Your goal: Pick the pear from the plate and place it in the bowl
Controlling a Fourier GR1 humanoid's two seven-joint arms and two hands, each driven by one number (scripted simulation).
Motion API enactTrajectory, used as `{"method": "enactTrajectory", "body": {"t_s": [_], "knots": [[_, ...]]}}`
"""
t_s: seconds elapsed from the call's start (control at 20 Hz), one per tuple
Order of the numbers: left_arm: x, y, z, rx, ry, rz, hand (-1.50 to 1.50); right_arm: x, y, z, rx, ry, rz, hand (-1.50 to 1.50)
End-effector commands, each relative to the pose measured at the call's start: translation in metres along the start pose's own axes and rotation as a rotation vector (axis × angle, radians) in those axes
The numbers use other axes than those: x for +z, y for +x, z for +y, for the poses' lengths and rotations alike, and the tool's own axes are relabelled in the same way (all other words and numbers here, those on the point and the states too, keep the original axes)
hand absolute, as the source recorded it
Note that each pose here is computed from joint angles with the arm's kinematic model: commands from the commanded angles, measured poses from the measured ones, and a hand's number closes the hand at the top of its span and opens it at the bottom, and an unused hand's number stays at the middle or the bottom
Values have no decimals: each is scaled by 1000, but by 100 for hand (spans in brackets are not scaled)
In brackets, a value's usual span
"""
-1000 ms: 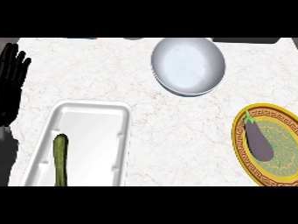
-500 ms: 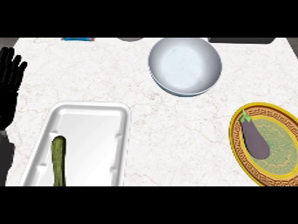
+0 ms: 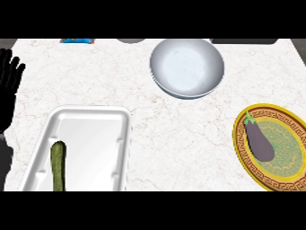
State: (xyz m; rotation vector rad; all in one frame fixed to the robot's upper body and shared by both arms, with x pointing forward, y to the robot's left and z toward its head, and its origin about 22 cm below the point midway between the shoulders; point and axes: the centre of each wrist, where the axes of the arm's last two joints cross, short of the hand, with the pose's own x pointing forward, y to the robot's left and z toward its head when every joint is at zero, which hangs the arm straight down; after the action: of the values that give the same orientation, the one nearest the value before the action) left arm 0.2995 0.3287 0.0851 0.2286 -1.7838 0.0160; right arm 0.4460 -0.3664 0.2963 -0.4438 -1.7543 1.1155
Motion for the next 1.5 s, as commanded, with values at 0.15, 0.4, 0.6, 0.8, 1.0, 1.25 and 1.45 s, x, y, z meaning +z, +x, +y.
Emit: {"method": "enactTrajectory", "body": {"t_s": [0.15,0.4,0.6,0.8,1.0,1.25,1.45], "knots": [[-2,2,-1,-2,15,5,0,-64,41,61,-25,159,-12,150],[10,5,4,-16,26,-10,0,-82,51,110,-42,210,-2,150],[-2,2,-5,1,-6,8,0,-91,54,155,5,223,12,150],[1,4,-2,-7,8,-8,0,-86,40,211,111,187,74,150],[1,0,-17,15,-19,0,0,-88,30,233,37,172,245,150],[-9,15,3,2,-4,-20,0,-79,14,260,-149,175,268,-150],[-10,-1,-4,8,-5,-12,0,-83,18,262,-330,83,181,-150]]}}
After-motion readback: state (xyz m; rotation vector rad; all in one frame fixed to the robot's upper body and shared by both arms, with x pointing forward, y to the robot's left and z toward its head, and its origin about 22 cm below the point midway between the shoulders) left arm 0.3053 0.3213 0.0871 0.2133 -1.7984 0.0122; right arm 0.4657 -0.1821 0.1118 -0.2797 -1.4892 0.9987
